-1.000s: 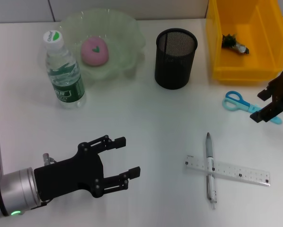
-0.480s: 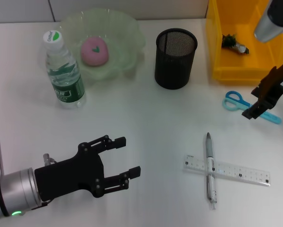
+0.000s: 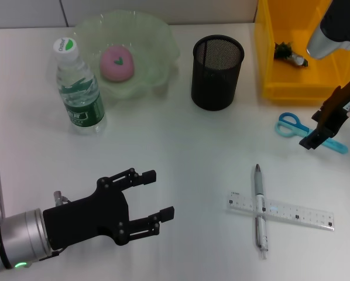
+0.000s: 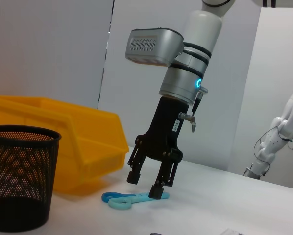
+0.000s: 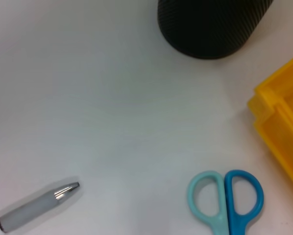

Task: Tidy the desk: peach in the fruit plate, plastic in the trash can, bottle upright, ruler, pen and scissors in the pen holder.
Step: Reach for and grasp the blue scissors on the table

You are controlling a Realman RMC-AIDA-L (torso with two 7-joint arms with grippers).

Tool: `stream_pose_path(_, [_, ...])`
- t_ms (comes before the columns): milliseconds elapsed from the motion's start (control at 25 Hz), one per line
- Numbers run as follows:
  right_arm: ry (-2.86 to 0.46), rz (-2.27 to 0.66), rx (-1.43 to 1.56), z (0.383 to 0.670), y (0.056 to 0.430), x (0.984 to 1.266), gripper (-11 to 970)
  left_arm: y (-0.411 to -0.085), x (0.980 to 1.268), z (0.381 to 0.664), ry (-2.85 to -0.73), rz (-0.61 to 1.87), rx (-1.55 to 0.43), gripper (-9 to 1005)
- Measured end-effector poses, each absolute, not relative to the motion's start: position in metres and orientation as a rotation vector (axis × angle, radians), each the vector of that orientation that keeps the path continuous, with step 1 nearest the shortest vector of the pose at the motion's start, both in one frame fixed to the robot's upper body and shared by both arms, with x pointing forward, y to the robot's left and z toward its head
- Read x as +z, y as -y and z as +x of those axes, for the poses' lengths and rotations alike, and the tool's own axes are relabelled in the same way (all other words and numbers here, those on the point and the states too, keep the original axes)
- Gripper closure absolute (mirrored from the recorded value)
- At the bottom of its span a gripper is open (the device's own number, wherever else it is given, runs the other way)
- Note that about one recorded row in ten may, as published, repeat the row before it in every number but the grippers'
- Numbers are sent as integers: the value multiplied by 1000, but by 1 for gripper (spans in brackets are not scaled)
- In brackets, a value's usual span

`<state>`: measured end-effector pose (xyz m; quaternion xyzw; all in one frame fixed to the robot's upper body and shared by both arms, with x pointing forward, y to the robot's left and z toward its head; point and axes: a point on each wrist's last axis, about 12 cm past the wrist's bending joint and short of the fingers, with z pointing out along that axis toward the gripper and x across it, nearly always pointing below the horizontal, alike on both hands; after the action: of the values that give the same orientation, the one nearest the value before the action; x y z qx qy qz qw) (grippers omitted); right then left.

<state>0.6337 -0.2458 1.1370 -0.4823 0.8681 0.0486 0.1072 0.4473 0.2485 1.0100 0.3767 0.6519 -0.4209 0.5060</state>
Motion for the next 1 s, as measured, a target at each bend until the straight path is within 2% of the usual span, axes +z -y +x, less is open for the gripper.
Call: stream_pose_path(1000, [-2547,-1401,108,637,247,1126,359,-248,1009,448,-1581,906,-1008,212])
